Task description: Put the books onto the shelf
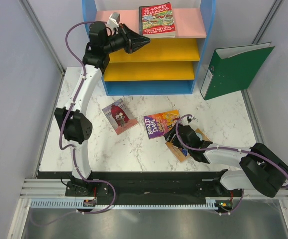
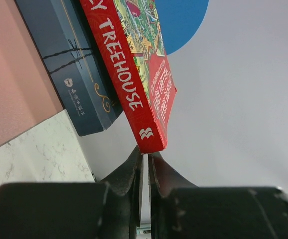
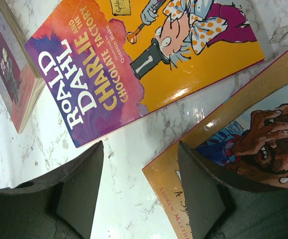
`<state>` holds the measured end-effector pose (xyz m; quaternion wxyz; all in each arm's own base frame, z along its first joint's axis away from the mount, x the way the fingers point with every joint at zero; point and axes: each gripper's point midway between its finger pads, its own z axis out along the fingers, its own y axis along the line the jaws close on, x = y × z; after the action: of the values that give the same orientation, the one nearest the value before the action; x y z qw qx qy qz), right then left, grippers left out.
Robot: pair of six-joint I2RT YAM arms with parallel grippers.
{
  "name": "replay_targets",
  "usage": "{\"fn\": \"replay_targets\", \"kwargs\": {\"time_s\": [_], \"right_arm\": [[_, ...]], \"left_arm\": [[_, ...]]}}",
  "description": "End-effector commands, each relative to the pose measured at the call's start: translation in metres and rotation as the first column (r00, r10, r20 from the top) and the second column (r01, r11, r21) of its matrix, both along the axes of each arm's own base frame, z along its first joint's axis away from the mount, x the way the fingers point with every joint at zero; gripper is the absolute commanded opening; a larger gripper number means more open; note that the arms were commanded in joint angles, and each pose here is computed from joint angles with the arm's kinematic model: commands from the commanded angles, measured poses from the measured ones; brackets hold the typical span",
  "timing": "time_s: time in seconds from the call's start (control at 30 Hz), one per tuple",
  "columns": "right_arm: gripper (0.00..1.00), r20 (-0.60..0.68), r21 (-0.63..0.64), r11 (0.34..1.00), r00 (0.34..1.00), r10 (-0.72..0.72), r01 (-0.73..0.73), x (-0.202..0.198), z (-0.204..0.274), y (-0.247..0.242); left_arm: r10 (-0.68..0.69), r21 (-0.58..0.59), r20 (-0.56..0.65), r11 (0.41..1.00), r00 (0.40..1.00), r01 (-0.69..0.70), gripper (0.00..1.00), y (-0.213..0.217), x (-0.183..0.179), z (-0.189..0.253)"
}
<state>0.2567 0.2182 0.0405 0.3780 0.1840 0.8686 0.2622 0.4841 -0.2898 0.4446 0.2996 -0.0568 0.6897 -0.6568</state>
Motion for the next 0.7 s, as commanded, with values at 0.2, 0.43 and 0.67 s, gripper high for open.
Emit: {"fn": "replay_targets", "kwargs": {"time_s": [0.2,0.43,0.67], "right_arm": [[0.68,-0.003,-0.003,1.0,1.0,0.018,-0.018,0.002,0.002,0.005],[0.69,-0.003,-0.004,1.0,1.0,0.016,-0.016,0.002,0.002,0.005],[0.69,-0.001,-0.002,1.0,1.0,0.016,-0.016,0.002,0.003,0.005]], "left_arm": [[0.009,-0.046,-0.013,0.999,1.0,-0.01,0.14,-0.002,0.011,0.009],[-0.037,-0.007,0.048,0.999,0.998,0.037,0.22,-0.003,-0.005,0.008],[-0.077,0.063,0.064,0.995,0.995,0.073,0.39,-0.001,-0.041,-0.012]]}}
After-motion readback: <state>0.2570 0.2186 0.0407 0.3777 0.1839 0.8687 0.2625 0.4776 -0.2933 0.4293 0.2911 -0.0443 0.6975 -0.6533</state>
